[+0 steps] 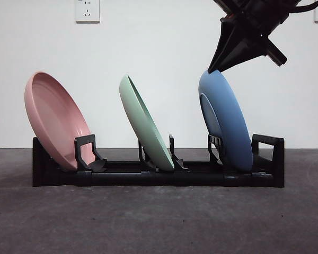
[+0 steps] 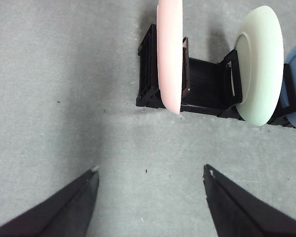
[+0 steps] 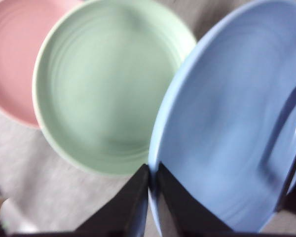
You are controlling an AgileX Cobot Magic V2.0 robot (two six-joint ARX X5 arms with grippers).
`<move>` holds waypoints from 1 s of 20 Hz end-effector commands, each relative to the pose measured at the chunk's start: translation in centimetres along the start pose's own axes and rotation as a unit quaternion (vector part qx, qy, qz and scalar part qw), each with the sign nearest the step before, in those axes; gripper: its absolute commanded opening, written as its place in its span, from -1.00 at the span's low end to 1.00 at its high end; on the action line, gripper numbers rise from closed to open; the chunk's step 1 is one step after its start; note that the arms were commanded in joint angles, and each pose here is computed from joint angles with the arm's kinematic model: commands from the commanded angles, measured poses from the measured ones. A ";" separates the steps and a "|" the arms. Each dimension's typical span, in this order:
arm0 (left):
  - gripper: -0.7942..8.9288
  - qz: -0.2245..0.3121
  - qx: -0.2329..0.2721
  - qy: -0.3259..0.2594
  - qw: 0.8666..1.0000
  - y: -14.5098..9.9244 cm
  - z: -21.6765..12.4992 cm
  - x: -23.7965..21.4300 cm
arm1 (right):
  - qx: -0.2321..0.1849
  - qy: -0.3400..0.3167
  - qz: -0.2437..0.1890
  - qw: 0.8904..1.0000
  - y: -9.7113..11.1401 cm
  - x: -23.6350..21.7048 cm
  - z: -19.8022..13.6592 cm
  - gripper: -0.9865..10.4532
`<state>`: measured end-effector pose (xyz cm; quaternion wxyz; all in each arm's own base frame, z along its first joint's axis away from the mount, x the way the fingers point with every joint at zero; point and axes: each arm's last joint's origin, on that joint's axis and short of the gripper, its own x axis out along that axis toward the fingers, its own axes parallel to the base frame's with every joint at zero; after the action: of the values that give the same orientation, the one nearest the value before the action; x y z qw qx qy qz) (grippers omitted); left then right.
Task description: Place the plate
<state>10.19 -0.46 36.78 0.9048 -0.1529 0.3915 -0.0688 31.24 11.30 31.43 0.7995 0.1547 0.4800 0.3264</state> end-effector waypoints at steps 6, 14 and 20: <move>-0.14 -0.005 0.009 -0.013 1.000 -0.2 0.4 -0.5 | -0.038 -0.040 0.038 0.998 4.1 -5.0 1.8 -0.81; -0.14 -0.005 0.009 -0.014 1.000 -0.2 0.5 -0.5 | -0.113 -0.069 0.047 0.990 8.8 -12.2 -0.5 -0.81; -0.14 -0.006 0.011 -0.020 1.000 -0.3 0.6 -0.5 | -0.193 -0.078 0.042 0.977 12.6 -14.6 -5.7 -0.81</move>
<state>10.28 -0.45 36.87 0.9074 -0.1523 0.3855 -0.0698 16.63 10.15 45.29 0.8338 0.0540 0.3447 0.4278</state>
